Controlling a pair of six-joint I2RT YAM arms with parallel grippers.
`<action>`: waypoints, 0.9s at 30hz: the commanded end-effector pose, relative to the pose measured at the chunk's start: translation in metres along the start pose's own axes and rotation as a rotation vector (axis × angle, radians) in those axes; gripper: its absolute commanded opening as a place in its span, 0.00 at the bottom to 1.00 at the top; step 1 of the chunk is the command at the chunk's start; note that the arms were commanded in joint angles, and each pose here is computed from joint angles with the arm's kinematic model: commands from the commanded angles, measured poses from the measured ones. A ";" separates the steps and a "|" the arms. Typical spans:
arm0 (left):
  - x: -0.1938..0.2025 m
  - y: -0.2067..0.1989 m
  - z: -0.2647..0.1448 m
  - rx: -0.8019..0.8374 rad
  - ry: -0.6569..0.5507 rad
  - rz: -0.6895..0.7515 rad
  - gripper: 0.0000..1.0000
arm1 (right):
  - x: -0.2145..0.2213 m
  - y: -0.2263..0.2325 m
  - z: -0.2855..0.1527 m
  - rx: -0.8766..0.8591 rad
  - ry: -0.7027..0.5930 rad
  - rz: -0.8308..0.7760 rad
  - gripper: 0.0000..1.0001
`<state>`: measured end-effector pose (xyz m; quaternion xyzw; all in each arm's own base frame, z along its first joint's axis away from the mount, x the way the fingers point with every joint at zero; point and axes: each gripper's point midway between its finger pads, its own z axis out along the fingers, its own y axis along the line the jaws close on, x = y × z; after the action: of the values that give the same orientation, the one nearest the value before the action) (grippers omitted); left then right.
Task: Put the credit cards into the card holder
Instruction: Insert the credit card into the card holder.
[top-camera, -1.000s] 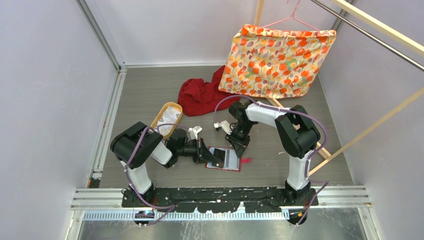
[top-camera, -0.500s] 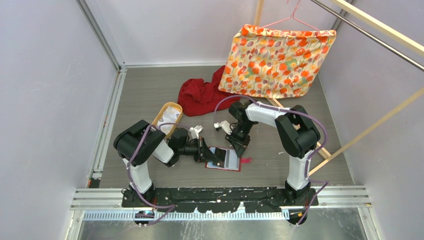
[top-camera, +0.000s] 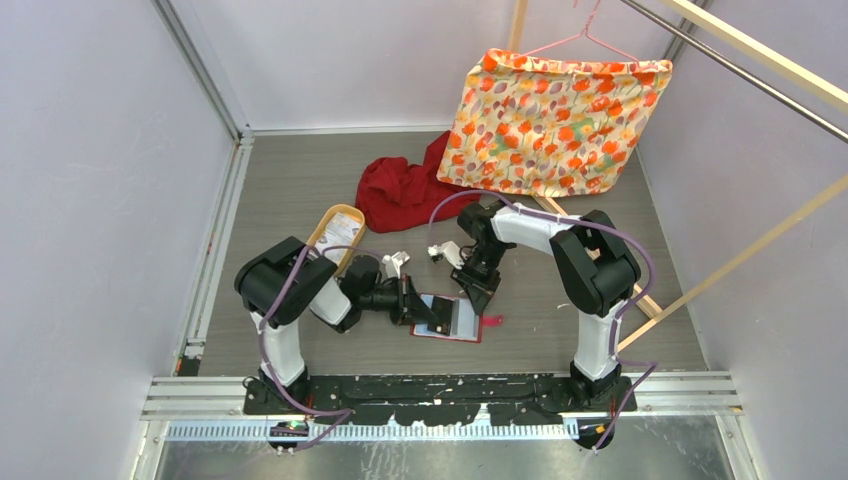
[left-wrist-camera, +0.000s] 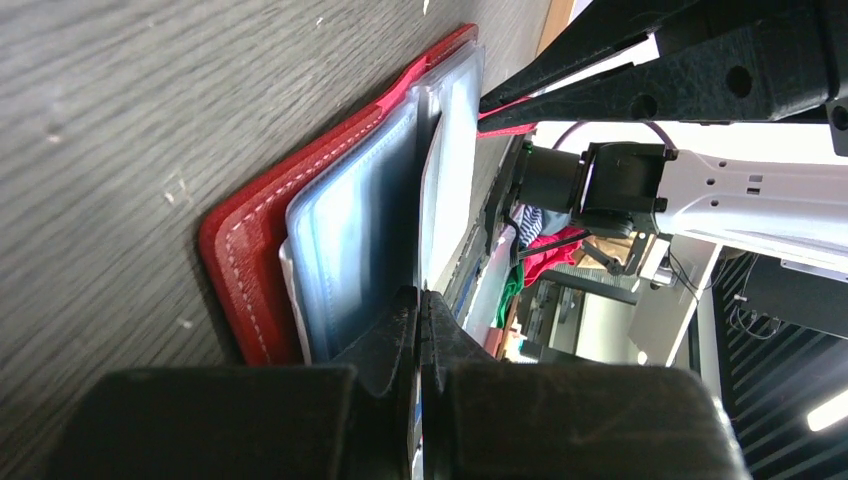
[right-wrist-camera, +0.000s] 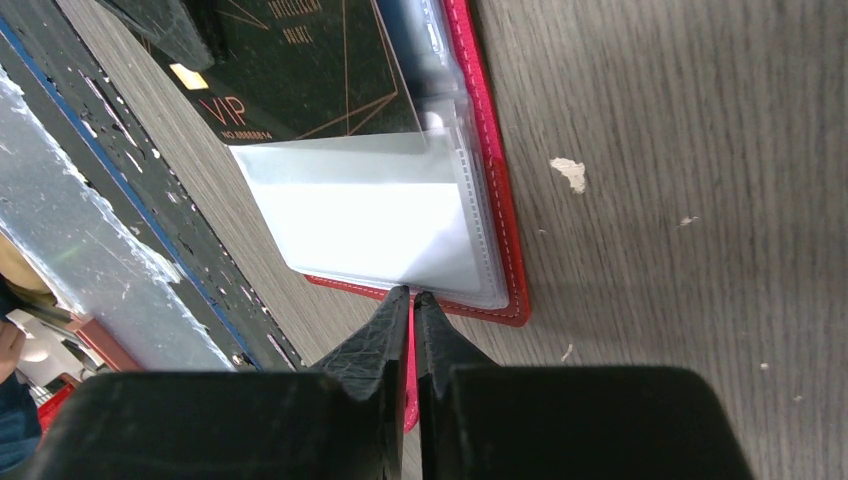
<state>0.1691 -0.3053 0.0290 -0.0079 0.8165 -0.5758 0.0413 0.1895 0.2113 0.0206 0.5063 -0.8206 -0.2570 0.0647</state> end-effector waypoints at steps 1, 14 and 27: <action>-0.001 -0.003 0.007 0.016 0.011 0.027 0.00 | -0.012 -0.001 -0.006 0.022 -0.025 -0.019 0.11; -0.003 0.004 0.016 -0.006 -0.045 0.036 0.00 | -0.012 0.000 -0.006 0.020 -0.028 -0.019 0.11; -0.014 0.009 0.013 -0.028 -0.142 0.058 0.00 | -0.013 0.001 -0.006 0.020 -0.026 -0.022 0.11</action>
<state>0.1716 -0.3174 0.0246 -0.0083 0.8123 -0.5785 0.0734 0.1905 0.2106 0.0203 0.5072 -0.8213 -0.2531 0.0640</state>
